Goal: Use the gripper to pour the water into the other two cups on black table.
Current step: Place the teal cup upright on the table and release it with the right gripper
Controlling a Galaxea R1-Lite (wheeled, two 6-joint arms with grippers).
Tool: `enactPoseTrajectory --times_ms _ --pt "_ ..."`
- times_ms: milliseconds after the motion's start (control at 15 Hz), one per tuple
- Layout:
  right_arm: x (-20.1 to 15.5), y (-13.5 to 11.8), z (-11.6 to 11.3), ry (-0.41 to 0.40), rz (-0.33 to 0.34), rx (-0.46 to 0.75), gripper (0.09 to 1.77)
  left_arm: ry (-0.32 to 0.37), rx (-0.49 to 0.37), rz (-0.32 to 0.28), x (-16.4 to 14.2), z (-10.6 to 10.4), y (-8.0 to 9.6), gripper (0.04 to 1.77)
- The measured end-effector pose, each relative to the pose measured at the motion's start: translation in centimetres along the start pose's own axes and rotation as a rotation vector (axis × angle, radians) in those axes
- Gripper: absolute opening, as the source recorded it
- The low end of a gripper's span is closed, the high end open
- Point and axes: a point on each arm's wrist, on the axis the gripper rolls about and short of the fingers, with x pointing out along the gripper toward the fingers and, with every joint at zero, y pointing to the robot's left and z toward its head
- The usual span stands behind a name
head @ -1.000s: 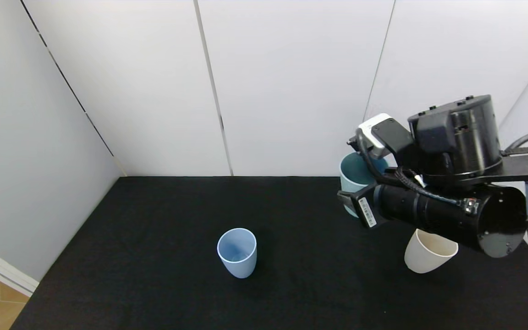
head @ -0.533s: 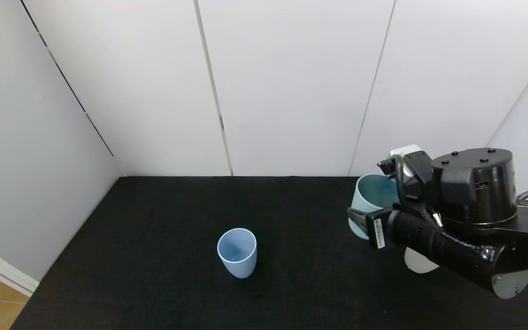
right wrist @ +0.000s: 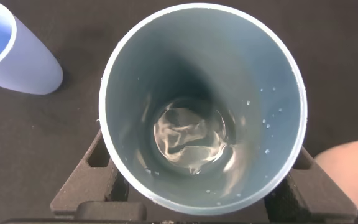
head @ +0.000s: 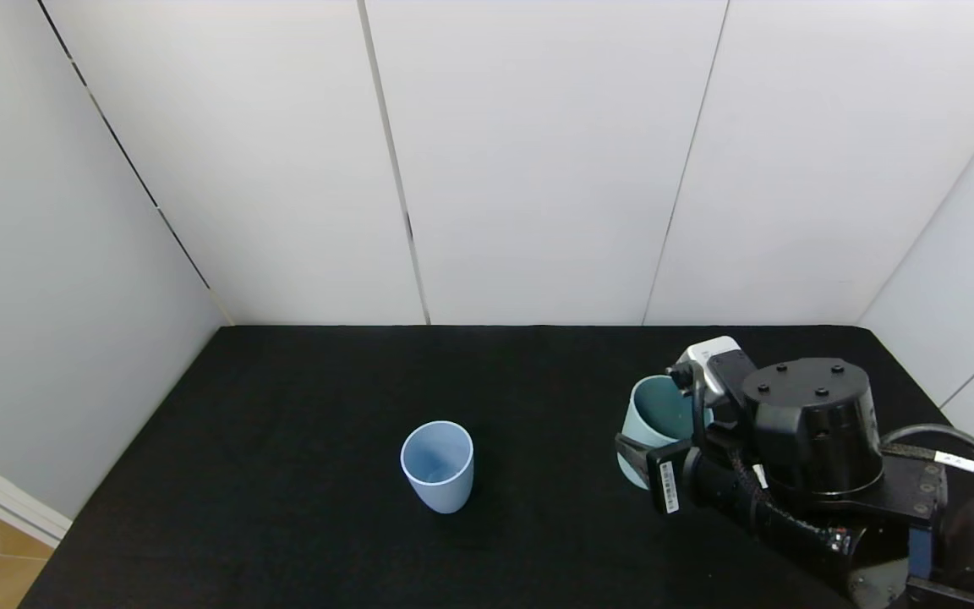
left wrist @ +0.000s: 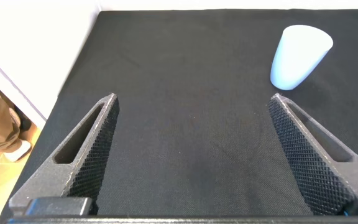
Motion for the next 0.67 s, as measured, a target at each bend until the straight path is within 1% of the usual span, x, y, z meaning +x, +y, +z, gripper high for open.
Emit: enactPoseTrajectory --times_ms 200,467,667 --pt "1.2 0.3 -1.5 -0.002 0.006 0.0 1.18 0.0 0.0 0.0 0.0 0.0 0.0 1.72" --pt "2.2 0.5 -3.5 0.023 0.004 -0.011 1.18 0.0 0.0 0.0 0.0 0.0 0.0 1.72" --pt "2.9 0.6 -4.7 0.004 0.01 -0.004 1.18 0.0 0.0 0.0 0.0 0.0 0.0 1.72"
